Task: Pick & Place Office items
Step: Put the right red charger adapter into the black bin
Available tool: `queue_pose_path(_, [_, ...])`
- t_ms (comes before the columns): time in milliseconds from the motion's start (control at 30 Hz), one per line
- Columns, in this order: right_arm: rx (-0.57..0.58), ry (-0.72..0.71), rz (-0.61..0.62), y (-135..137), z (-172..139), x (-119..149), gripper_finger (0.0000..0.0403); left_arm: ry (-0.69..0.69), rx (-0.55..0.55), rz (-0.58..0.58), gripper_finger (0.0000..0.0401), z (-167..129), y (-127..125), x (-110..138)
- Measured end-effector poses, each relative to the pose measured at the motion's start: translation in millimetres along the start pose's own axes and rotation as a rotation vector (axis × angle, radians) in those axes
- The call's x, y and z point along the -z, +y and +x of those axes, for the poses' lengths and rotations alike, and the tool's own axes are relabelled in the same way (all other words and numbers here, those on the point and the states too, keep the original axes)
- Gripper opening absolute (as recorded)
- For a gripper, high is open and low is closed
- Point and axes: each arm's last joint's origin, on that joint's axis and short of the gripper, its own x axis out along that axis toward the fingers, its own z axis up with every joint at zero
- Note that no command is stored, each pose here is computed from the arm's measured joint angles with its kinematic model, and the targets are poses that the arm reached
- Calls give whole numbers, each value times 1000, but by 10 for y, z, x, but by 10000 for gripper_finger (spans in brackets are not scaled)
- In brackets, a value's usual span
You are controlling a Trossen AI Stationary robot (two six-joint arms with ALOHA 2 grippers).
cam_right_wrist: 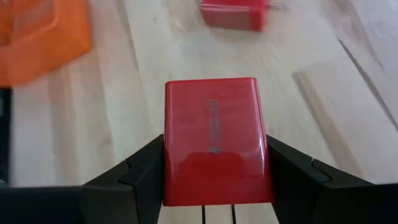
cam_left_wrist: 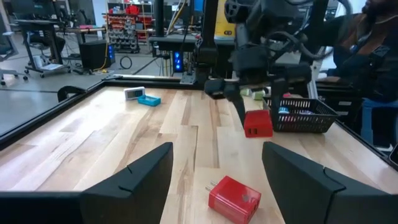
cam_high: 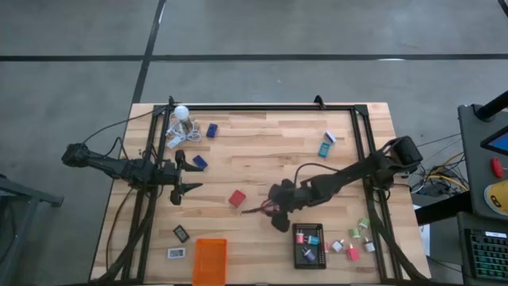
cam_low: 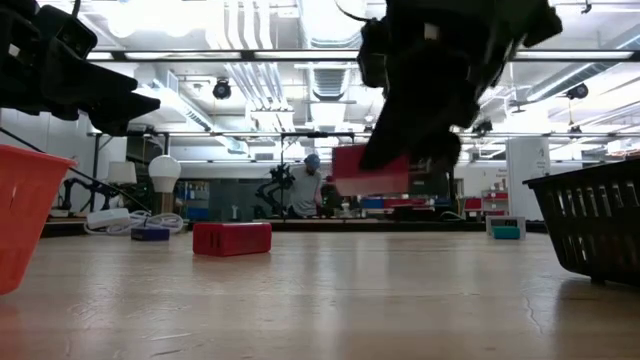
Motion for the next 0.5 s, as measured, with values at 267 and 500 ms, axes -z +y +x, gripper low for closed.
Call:
queue_pose_path(267, [35, 52, 242, 38, -340, 41, 217, 5, 0, 1, 253, 3, -1, 4])
queue_pose_path(500, [39, 102, 325, 178, -512, 203, 217, 9, -1, 2, 253, 6, -1, 6])
